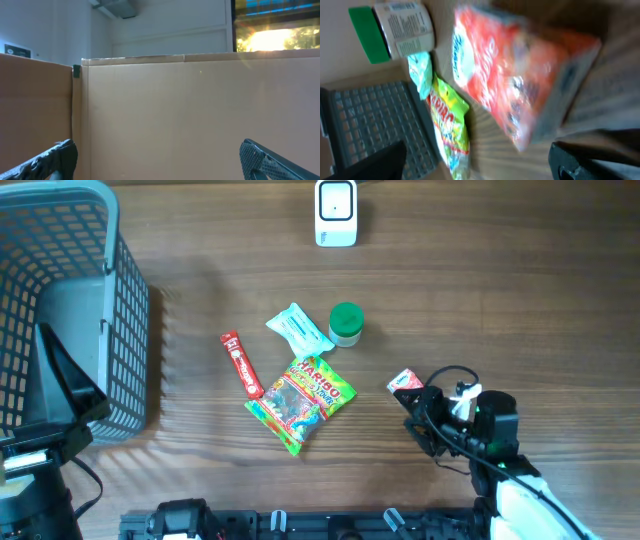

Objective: Scan the item barcode
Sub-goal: 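Grasp the red-white box on the table with the right gripper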

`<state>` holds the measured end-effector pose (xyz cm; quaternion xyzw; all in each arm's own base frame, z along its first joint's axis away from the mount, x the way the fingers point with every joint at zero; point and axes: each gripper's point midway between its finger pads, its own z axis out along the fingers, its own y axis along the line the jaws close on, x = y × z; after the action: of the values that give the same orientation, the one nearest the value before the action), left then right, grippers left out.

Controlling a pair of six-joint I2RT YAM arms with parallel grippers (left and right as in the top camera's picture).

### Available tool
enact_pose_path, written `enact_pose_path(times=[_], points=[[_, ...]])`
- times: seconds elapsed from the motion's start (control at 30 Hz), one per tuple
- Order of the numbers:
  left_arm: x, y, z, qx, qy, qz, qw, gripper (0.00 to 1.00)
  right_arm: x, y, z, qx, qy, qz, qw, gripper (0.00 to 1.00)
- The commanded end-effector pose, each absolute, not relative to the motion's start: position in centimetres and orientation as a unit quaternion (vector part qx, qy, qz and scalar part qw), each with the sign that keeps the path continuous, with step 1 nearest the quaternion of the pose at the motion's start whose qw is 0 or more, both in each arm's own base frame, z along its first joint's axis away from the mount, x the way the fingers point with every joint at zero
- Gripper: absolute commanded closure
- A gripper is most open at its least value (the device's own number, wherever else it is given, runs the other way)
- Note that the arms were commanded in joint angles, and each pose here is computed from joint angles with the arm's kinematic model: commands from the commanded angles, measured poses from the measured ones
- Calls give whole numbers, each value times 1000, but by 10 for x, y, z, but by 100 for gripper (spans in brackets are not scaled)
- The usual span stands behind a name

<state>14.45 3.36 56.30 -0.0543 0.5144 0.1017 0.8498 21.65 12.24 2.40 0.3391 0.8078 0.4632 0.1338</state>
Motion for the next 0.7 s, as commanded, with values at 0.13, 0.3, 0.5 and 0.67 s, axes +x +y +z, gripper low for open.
enact_pose_path(times=[0.13, 0.3, 0.5, 0.67], points=[[149, 33, 560, -54, 519, 97, 847, 0, 217, 71, -25, 408, 836, 311, 194, 48], [149, 33, 560, -54, 520, 98, 847, 0, 218, 58, -29, 398, 848, 274, 219, 95], [149, 33, 559, -54, 521, 98, 846, 0, 255, 81, 15, 224, 881, 304, 284, 95], [149, 33, 559, -54, 521, 98, 846, 0, 293, 94, 84, 75, 891, 293, 339, 95]])
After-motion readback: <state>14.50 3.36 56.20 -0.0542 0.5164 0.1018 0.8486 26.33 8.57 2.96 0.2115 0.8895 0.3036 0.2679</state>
